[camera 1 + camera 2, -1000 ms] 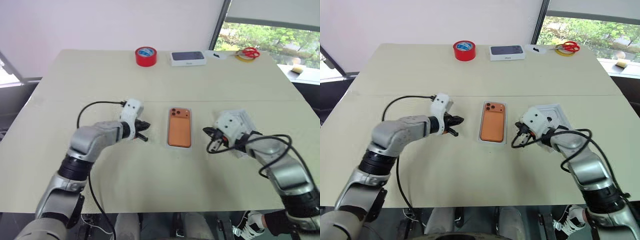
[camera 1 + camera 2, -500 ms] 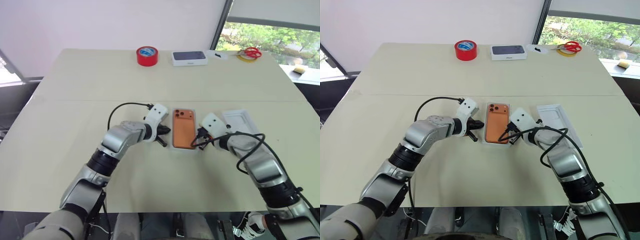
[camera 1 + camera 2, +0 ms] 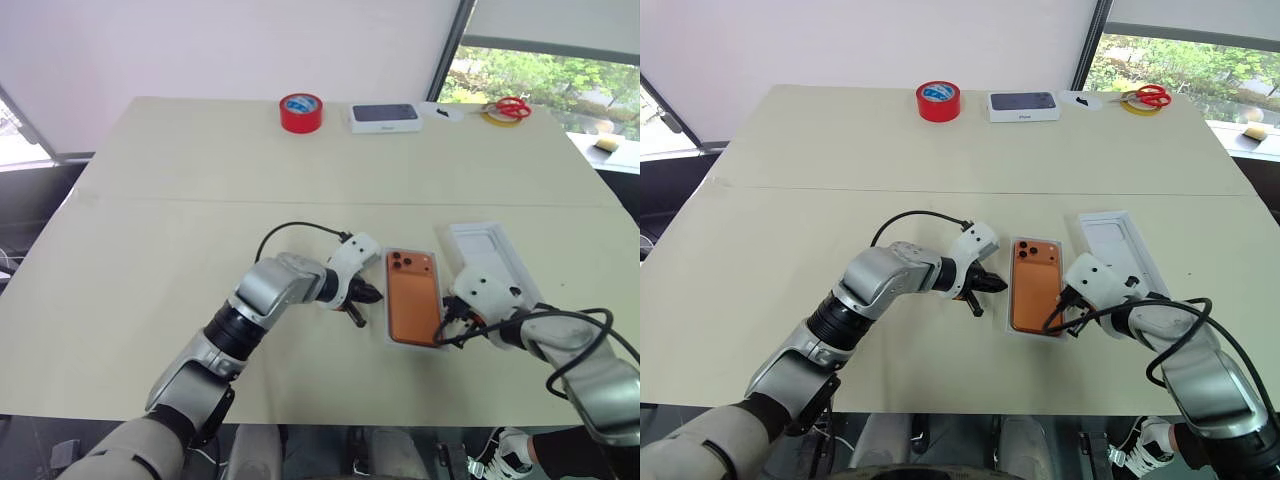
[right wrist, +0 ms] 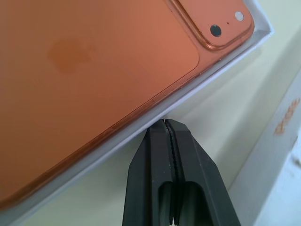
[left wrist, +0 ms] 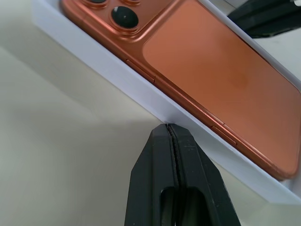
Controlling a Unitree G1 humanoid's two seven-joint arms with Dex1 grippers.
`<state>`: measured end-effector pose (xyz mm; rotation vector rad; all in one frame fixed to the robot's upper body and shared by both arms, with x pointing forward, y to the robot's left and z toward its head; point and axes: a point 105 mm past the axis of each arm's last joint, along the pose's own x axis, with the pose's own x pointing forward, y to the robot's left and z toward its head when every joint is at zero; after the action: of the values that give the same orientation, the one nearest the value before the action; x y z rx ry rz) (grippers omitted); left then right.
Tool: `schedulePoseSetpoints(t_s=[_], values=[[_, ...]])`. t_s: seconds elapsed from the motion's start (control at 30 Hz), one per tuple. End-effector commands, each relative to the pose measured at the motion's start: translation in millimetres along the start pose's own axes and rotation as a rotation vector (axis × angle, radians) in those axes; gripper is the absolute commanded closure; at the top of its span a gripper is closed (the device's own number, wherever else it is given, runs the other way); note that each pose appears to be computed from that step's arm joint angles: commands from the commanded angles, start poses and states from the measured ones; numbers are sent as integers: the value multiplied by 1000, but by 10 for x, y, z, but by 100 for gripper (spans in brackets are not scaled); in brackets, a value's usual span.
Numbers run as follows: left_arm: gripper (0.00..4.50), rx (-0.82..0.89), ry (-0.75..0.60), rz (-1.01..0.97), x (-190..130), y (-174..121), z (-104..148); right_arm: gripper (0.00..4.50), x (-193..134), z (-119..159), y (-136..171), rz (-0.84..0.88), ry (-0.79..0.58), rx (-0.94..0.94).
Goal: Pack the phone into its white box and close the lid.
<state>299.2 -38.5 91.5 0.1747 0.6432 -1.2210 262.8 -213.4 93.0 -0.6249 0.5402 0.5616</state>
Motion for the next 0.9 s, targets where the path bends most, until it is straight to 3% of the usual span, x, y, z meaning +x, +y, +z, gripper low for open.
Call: schedulePoseSetpoints(t_s=[0.03,0.47,0.57,0.7,0.83,0.9], values=[[448,53,-22,-136,85,-324,91,450,-50,197,74,34,-79,-34],[448,30,-51,-26,-137,-31,53,450,-314,70,-288,-21,-43,-28],[450,42,-88,-12,-272,23,95,363,-408,78,-365,-15,-45,-2],[450,90,-172,38,-466,147,175,167,-416,43,-654,-110,-3,104],[450,245,-417,76,-693,169,376,167,-285,23,-822,-139,47,287],[450,339,-469,81,-781,138,362,167,-203,49,-868,-141,57,347]])
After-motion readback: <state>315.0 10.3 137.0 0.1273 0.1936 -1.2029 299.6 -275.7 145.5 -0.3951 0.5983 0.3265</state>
